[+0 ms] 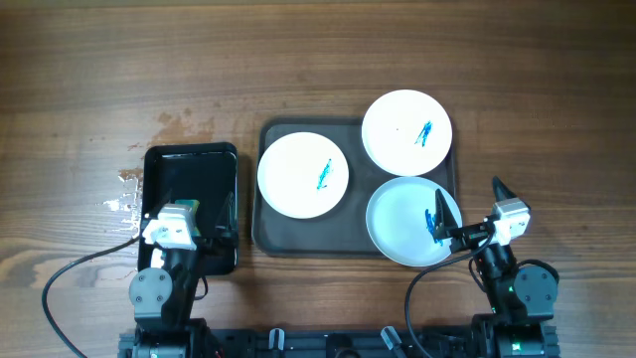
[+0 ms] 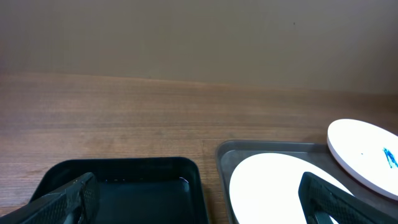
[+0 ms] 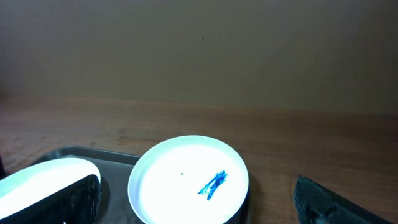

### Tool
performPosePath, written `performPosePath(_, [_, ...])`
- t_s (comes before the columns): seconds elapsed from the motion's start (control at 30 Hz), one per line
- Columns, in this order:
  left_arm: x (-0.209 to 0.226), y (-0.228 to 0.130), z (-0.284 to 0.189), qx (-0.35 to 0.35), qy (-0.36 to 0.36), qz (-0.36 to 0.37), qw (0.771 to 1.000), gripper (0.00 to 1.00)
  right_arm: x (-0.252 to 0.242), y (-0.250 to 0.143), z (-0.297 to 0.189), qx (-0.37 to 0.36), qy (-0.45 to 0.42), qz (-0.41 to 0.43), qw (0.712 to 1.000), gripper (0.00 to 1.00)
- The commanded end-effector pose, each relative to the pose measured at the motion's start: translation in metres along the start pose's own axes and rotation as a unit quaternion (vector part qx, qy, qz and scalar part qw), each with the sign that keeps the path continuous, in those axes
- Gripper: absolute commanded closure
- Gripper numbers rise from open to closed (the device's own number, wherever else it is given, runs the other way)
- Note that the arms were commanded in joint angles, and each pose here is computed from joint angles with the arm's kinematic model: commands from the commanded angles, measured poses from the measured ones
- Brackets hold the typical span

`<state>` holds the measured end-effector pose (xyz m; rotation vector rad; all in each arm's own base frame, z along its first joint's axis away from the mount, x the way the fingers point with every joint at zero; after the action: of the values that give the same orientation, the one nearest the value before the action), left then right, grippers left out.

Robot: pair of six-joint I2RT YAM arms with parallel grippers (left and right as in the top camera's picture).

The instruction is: Clean dirty plates on tray and stack at the side

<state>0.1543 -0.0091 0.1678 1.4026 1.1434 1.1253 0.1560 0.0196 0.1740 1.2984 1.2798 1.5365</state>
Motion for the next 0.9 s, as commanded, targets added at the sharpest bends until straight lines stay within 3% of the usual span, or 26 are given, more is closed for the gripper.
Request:
performPosePath(0.0, [0.002,-0.004,0.001,0.007,0.01,0.006,1.0,0.0,-0.001,0.0,0.0,0.0,-0.004,-0.001,1.0,0.0])
performPosePath(0.23, [0.002,-0.011,0.004,0.031,0.01,-0.067,0.997,0.0,-0.001,0.0,0.0,0.0,-0.004,-0.001,1.0,0.0])
performPosePath(0.4, [0.002,-0.017,0.007,0.119,0.01,-0.102,0.988,0.0,-0.001,0.0,0.0,0.0,-0.004,-0.001,1.0,0.0])
performPosePath(0.57, [0.005,0.011,0.015,0.196,0.009,-0.111,0.974,0.0,-0.001,0.0,0.0,0.0,-0.004,0.0,1.0,0.0])
performPosePath(0.67, [0.009,0.031,0.027,0.259,0.008,-0.118,0.959,0.0,-0.001,0.0,0.0,0.0,-0.004,-0.001,1.0,0.0])
performPosePath(0.87, [0.014,0.055,0.05,0.401,0.007,-0.132,0.906,0.0,-0.001,0.0,0.0,0.0,-0.004,-0.001,1.0,0.0])
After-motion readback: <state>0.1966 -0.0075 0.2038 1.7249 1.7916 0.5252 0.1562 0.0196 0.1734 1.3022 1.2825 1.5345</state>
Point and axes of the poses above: each gripper's point midway between its finger pads, its own z axis out along the fingers, its own x axis along the line the jaws close on, y = z × x, the point moved 9 cm from there along -z, back along the fingers, and after that the axes turned 12 degrees about z, right-handed, at the moved point
